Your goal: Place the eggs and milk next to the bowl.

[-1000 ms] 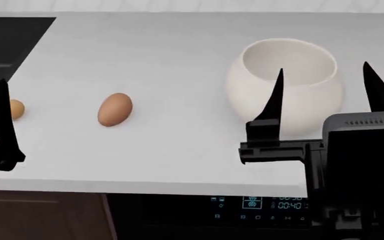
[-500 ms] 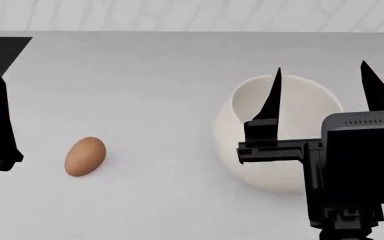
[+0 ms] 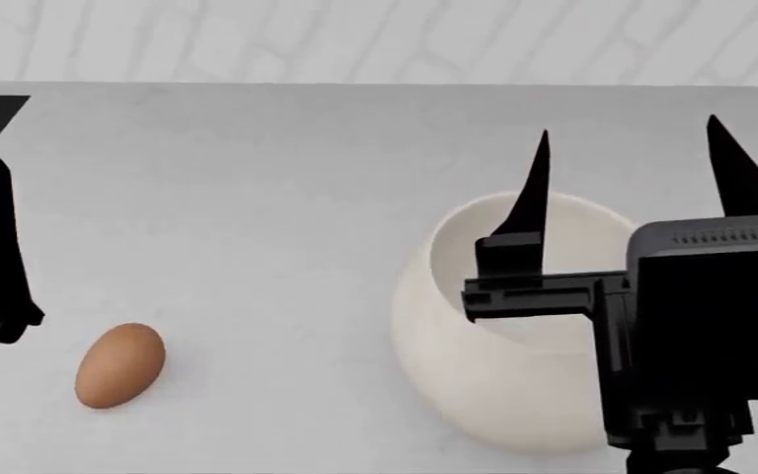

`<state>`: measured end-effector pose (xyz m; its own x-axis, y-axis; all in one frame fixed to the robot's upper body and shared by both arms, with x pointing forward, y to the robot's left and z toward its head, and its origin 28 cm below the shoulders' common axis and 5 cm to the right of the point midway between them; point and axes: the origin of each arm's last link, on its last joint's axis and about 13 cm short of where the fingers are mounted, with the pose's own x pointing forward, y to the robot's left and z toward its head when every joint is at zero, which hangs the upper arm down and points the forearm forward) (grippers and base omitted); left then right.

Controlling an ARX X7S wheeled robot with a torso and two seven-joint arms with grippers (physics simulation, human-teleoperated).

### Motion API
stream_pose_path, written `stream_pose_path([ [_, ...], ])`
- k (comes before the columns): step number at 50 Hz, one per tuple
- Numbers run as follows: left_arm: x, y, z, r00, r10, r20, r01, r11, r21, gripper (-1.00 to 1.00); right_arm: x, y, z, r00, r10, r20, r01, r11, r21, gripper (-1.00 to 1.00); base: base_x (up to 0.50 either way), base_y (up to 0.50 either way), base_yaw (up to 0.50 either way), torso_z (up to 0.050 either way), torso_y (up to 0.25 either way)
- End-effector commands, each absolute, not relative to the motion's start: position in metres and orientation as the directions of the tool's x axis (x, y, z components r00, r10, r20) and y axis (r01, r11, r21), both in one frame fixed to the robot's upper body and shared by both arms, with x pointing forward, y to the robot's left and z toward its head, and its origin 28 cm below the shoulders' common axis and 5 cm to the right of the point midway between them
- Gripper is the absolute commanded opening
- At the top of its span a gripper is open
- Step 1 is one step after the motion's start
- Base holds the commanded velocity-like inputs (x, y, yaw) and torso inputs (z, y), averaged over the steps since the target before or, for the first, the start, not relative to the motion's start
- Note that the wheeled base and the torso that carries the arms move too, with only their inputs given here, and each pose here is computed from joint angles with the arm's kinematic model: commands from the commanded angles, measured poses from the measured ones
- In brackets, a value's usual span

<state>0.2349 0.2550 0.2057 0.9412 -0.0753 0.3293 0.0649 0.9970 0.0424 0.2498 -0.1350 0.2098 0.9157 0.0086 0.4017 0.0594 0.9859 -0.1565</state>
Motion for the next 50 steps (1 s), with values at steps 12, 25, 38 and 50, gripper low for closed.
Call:
stream_pose_path([
  [12,0.224,0.268,0.219,0.965,-0.260,-0.005,0.259,0.960,0.107,1.00,0.248,-0.135,0.206,0.916,0.012,0.400,0.051,0.988,-0.147,1.00,0.00,0.00,0.00,0.000,0.000],
  [25,0.220,0.280,0.248,0.910,-0.357,-0.211,0.377,0.924,0.067,1.00,0.248,-0.135,0.206,0.918,0.014,0.396,0.049,0.988,-0.148,1.00,0.00,0.00,0.00,0.000,0.000],
  [38,0.213,0.287,0.248,0.834,-0.417,-0.360,0.464,0.885,0.049,1.00,0.249,-0.132,0.207,0.919,0.023,0.395,0.042,0.987,-0.155,1.00,0.00,0.00,0.00,0.000,0.000],
  [50,0.213,0.287,0.249,0.814,-0.408,-0.413,0.476,0.876,0.073,1.00,0.242,-0.135,0.204,0.916,0.009,0.402,0.049,0.990,-0.133,1.00,0.00,0.00,0.00,0.000,0.000],
])
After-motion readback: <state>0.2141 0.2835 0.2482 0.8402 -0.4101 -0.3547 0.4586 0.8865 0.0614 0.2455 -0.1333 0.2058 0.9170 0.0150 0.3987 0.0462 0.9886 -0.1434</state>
